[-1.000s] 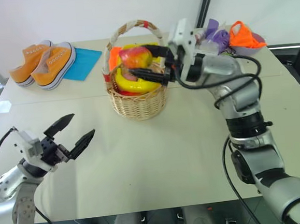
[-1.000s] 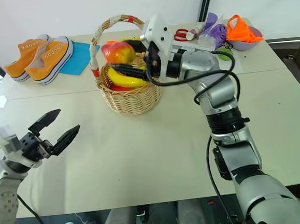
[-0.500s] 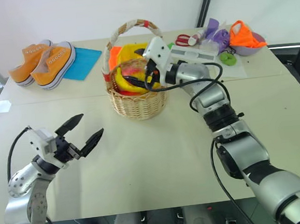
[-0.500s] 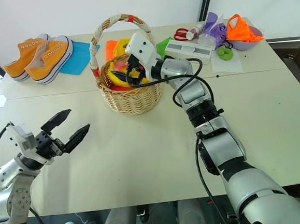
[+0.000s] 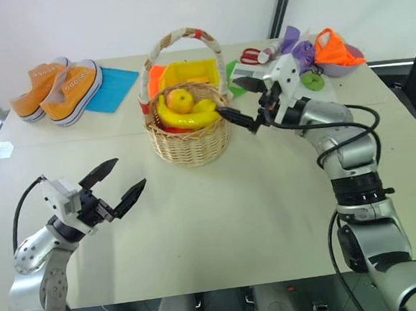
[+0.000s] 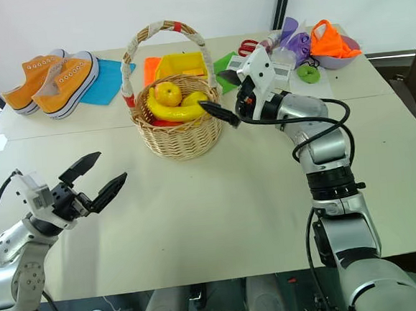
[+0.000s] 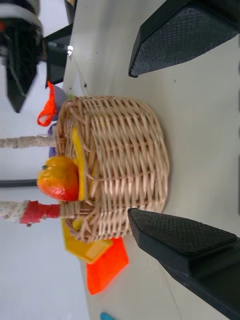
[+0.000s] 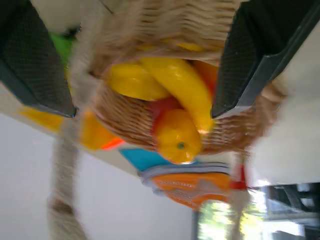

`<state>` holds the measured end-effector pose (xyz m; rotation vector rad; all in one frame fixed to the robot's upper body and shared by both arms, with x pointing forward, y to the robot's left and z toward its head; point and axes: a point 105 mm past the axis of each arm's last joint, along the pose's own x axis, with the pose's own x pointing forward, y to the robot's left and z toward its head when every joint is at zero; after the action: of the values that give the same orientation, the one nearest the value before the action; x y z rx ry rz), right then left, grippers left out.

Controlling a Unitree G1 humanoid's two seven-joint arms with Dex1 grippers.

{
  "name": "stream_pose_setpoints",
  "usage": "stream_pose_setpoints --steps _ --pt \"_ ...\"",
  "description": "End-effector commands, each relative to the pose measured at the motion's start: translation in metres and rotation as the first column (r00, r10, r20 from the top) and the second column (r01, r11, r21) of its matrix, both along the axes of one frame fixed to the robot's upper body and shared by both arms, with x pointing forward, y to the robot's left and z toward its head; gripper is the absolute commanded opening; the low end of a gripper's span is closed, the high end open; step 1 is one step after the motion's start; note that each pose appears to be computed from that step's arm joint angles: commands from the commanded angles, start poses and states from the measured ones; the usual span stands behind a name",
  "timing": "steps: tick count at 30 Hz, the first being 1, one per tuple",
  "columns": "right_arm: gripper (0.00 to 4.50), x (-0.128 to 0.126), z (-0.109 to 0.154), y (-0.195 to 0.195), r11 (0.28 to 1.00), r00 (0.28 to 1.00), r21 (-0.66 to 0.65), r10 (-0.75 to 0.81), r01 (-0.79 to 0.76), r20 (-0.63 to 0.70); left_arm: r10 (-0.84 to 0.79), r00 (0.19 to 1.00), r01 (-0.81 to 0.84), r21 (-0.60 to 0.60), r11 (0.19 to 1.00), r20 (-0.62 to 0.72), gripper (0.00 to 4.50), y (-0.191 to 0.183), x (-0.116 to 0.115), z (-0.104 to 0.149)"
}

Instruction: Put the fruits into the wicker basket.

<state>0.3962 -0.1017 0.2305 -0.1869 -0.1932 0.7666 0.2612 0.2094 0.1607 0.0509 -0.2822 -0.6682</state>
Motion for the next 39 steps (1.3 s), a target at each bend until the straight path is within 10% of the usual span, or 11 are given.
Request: stream_pose_setpoints --steps 1,12,21,30,39 --pt "4.48 0.016 0.026 0.008 0.994 0.987 0.059 -0.097 0.09 0.127 0.053 0.997 -0.052 -0.008 0.999 0.055 4.5 -0.005 0.011 0.009" --pt "4.48 0.053 0.023 0.029 0.977 0.977 0.128 -0.187 0.173 0.106 0.076 0.995 -0.074 -0.029 0.997 0.065 4.5 -0.022 0.012 0.006" --pt "0.06 0.055 0.02 0.021 0.975 0.978 0.142 -0.185 0.17 0.094 0.084 0.995 -0.083 -0.028 0.996 0.053 4.5 -0.022 0.007 0.002" --pt "0.06 0.04 0.029 -0.052 0.93 0.936 0.189 -0.336 0.314 0.101 0.061 0.996 -0.059 -0.032 0.998 0.059 4.5 -0.023 0.011 0.004" --pt "0.06 -0.028 0.024 -0.2 0.679 0.696 0.227 -0.718 0.698 0.011 -0.161 0.987 0.161 -0.074 0.984 0.015 4.5 -0.057 0.009 0.006"
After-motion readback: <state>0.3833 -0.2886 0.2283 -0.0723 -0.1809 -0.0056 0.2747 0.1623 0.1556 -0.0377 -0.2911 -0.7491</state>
